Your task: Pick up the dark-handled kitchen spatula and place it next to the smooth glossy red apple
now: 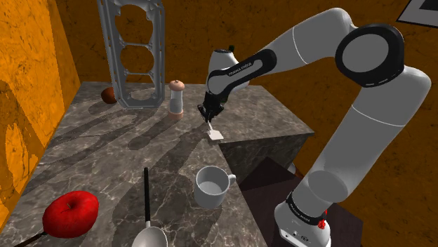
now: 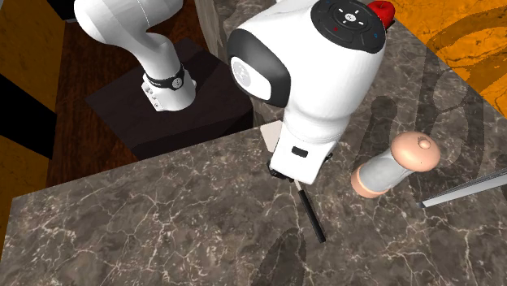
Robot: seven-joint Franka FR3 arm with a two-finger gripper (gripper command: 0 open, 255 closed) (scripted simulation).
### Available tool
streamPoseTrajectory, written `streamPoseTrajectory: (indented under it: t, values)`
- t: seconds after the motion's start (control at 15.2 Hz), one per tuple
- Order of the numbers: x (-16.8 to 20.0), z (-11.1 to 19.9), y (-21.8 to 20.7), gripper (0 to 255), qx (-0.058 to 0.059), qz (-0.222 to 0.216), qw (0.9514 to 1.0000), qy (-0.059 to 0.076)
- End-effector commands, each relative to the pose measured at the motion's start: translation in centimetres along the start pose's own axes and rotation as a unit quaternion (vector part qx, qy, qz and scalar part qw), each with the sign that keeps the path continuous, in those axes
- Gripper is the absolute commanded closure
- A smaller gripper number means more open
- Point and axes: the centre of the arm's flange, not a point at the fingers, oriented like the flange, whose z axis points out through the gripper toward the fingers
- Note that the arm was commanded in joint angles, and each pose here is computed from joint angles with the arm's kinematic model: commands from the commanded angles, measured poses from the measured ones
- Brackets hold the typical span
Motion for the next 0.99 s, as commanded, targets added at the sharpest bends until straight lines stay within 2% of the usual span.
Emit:
streamPoseTrajectory:
  t: [0.0, 0.92]
  values:
    - [0.0, -0.5, 0.0, 255, 0.000, 0.000, 1.0000, 0.000]
    - [0.5, -7.9, 0.0, 255, 0.000, 0.000, 1.0000, 0.000]
